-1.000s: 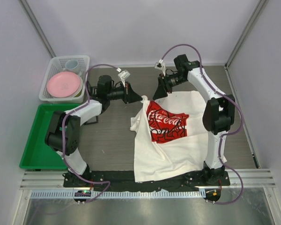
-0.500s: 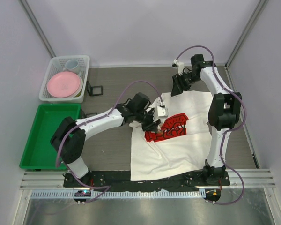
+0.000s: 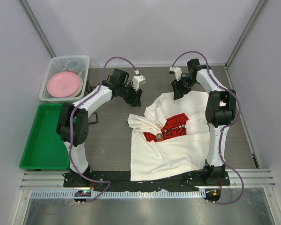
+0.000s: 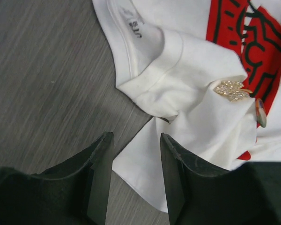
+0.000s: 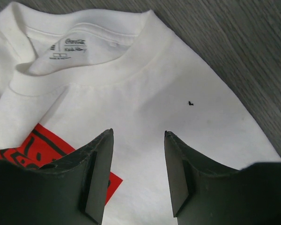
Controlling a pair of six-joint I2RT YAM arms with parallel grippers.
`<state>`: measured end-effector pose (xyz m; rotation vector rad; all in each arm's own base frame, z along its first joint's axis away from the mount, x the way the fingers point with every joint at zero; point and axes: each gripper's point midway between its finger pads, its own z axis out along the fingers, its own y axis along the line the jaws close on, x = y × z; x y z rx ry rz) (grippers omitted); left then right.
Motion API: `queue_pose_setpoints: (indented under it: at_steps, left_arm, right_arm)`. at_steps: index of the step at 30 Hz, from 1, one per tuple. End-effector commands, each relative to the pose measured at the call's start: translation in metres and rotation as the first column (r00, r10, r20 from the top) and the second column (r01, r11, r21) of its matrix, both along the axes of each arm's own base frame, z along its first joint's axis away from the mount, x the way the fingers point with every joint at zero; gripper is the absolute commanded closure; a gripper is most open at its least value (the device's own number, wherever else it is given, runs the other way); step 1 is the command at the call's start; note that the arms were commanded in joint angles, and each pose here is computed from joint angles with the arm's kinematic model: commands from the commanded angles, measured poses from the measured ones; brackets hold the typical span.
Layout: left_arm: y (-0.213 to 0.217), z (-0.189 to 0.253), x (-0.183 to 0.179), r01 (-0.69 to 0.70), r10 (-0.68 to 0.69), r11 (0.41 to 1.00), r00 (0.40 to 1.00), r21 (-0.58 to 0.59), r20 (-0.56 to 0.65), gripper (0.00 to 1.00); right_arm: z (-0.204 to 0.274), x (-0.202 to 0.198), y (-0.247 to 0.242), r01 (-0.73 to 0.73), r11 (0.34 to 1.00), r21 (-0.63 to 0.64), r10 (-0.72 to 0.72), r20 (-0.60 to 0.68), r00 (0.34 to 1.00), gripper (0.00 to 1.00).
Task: Pin the brooch onto the clothing
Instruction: Place the clothing with brooches at the center of the board, then smooth out the clothing with brooches at the center of the board.
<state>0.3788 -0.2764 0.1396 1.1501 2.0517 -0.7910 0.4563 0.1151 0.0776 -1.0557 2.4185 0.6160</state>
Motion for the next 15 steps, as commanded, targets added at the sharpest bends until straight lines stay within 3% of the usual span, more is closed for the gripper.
queue_pose_setpoints:
  at_steps: [1,4,9,15]
  left_arm:
    - [0.007,-0.043,0.008,-0.095,0.107,0.992,0.98,0.078,-0.169,0.52]
    - [-0.008,-0.04,0.016,-0.111,0.117,0.993,0.971,0.039,-0.207,0.5]
    - [-0.025,-0.072,-0.006,-0.133,0.147,0.989,0.902,0.064,-0.406,0.48]
    - [-0.029,-0.095,-0.024,-0.12,0.16,0.986,0.887,0.119,-0.433,0.47]
  right_arm:
    - [-0.002,0.029,-0.011,0.004,0.997,-0.081,0.005,0.102,0.995,0.47]
    - [-0.007,0.03,-0.015,0.018,0.995,-0.099,-0.008,0.099,0.995,0.47]
    - [-0.019,0.032,-0.026,0.046,0.99,-0.13,-0.036,0.082,0.996,0.48]
    - [-0.037,0.029,-0.041,0.068,0.984,-0.167,-0.061,0.048,0.997,0.5]
